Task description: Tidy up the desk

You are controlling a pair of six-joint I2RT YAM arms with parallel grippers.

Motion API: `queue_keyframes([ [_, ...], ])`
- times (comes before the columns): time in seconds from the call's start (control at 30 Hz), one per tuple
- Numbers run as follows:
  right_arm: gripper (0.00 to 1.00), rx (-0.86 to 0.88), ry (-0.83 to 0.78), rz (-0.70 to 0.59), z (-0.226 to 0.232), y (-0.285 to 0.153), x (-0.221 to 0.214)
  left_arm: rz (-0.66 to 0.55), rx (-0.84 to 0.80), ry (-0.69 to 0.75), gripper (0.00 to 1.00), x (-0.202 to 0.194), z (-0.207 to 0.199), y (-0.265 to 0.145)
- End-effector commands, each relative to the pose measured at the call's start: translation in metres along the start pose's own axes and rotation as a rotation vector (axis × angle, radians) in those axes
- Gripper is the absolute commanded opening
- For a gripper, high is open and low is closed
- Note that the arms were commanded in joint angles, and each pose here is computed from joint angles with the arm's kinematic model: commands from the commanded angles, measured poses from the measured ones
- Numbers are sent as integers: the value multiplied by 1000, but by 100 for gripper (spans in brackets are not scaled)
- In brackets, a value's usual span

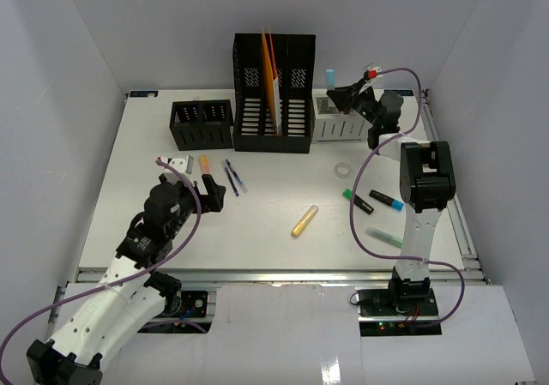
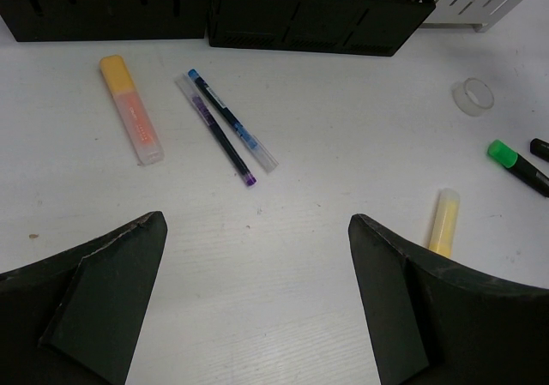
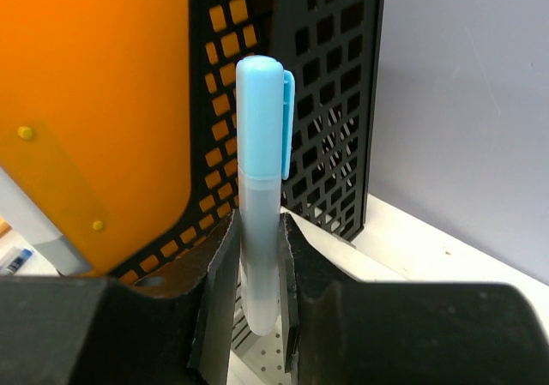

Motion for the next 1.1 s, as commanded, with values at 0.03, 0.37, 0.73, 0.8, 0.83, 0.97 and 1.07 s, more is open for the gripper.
queue_keyframes([
  [0.03, 30, 9, -62, -33, -3, 8, 5, 3, 16, -8, 98, 0, 2, -1],
  [0.37, 62, -14, -84, -20, 1, 4, 6, 11, -10, -10, 98, -2, -1, 1],
  [0.73, 71, 38, -198, 130, 60, -43, 74, 165, 43, -152, 77, -23, -2, 32],
  [0.8, 73, 88, -189, 228, 80, -59, 75, 203, 93, -206, 69, -24, 8, 44],
  [0.83, 74, 116, -176, 259, 91, -68, 74, 225, 120, -233, 67, -25, 13, 51],
  [0.97, 74, 219, -81, 375, 132, -110, 57, 288, 189, -298, 67, -13, 35, 84],
  [1.07, 74, 287, -40, 435, 155, -136, 46, 374, 251, -310, 71, -13, 57, 111],
])
Point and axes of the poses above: each gripper's point midway between its finger pads, its own y axis out along the fingers, its own z axis along the line the jaws close on, x = y × z, the point moved 6 cm from there along -y, back along the fingers, and after that the axes turned 9 degrees about y, right-handed, at the moved point
